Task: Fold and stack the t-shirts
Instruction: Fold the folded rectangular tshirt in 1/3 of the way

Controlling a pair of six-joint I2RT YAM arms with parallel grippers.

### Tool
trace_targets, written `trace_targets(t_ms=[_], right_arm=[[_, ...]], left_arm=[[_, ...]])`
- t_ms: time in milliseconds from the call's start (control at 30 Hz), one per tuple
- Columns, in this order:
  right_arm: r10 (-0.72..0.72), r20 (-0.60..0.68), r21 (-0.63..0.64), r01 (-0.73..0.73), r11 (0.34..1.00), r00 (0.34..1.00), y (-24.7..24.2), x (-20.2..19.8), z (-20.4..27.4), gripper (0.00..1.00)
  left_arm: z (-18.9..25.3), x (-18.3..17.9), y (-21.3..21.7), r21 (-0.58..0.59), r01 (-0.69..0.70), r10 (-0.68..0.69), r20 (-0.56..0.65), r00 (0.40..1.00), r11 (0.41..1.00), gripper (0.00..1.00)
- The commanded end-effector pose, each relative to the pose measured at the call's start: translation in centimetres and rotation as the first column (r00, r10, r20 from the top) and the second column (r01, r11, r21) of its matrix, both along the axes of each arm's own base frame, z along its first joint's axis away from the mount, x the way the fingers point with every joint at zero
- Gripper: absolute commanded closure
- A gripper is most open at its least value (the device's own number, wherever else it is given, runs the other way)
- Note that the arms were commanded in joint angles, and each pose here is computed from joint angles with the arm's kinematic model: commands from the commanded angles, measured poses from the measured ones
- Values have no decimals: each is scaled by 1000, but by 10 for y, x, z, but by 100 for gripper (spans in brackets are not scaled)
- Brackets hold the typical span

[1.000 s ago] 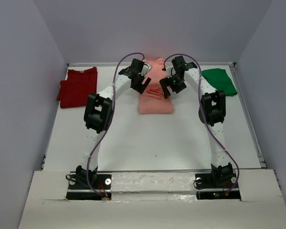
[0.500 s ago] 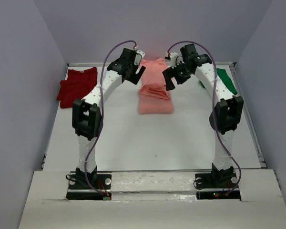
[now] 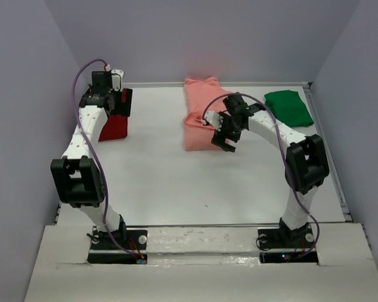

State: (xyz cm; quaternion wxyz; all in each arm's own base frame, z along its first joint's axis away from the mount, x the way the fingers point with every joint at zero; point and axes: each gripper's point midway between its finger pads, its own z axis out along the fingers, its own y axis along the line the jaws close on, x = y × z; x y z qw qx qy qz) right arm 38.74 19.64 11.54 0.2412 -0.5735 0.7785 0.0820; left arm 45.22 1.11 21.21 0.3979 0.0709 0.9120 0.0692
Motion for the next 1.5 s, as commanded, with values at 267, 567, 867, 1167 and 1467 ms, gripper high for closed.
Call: trace_targets(t_ms=[267,567,867,1167,1467], right_arm=[[168,528,-156,-99,983,832,29,91,42,0],[184,573,-194,-87,977,799,51,108,51,0],[200,569,-189,-110,976,798,79,102,46,0],[204,524,-172,-131,976,827,90,83,38,0],[208,477,-188,-132,973,854,92,84,7,0]], left_arm=[[33,-17,27,-13,-33,34,100,994,999,1],[29,-10,20,-42,-5,9,93,996,999,1],[32,-14,16,-52,14,-9,103,995,999,1],[34,-13,13,-62,26,-19,108,994,998,1],[30,-16,12,-59,32,-26,96,995,998,1]])
